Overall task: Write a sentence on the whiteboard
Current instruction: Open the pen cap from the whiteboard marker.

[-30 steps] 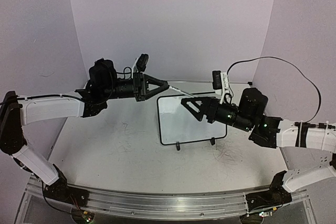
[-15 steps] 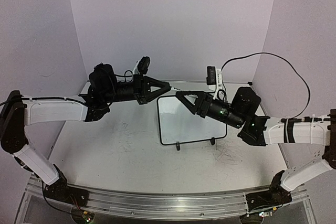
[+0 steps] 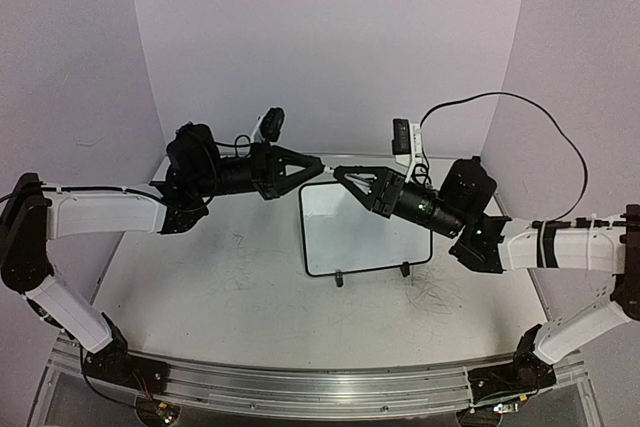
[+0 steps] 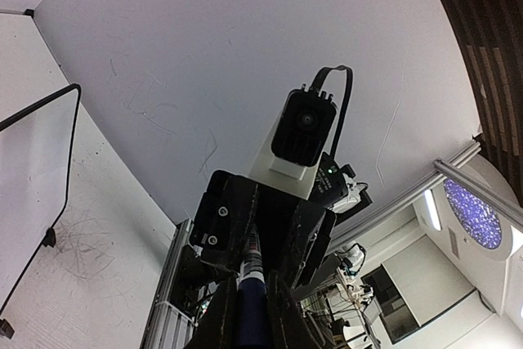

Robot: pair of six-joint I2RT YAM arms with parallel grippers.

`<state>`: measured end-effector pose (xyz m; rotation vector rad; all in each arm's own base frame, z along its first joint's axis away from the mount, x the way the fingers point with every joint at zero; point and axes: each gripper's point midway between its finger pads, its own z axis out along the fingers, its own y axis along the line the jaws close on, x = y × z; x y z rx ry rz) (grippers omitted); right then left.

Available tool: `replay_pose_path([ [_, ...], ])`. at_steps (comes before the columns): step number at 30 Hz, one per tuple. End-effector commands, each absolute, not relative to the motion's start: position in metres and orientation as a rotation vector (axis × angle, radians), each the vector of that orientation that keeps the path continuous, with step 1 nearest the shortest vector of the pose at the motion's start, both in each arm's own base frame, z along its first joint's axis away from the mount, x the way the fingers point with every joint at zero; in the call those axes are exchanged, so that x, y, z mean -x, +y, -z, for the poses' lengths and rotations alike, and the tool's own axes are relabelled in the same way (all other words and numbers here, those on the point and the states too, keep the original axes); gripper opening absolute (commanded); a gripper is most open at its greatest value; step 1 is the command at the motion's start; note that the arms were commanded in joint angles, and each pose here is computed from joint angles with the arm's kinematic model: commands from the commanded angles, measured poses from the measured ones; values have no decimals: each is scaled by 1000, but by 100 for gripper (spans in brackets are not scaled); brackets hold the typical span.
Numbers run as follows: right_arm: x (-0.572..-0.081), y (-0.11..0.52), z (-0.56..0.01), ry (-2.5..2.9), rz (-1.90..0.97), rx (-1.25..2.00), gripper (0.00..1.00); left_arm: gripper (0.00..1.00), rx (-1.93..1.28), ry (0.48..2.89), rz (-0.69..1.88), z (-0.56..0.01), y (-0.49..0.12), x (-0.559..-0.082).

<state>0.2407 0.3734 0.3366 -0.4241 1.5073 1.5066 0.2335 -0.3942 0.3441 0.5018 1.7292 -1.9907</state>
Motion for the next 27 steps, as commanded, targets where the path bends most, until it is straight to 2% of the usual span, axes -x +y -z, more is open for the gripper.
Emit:
replay_pose_path([
  [1,-227,378,-373,1370,-1576,494,20,0,-540,1667,2010,-359,-390,-224],
  [4,-226,378,-374,1364,-1582,499,17,0,-540,1673,2013,-357,-390,-224],
  [12,-225,377,-377,1348,-1592,496,0,0,-547,1672,2017,-357,-390,-223],
  [19,-231,351,-361,1377,-1543,439,0,0,-517,1657,1991,-361,-373,-233],
  [27,-225,292,-340,1382,-1437,389,0,0,-306,1642,1849,-359,-288,-277],
])
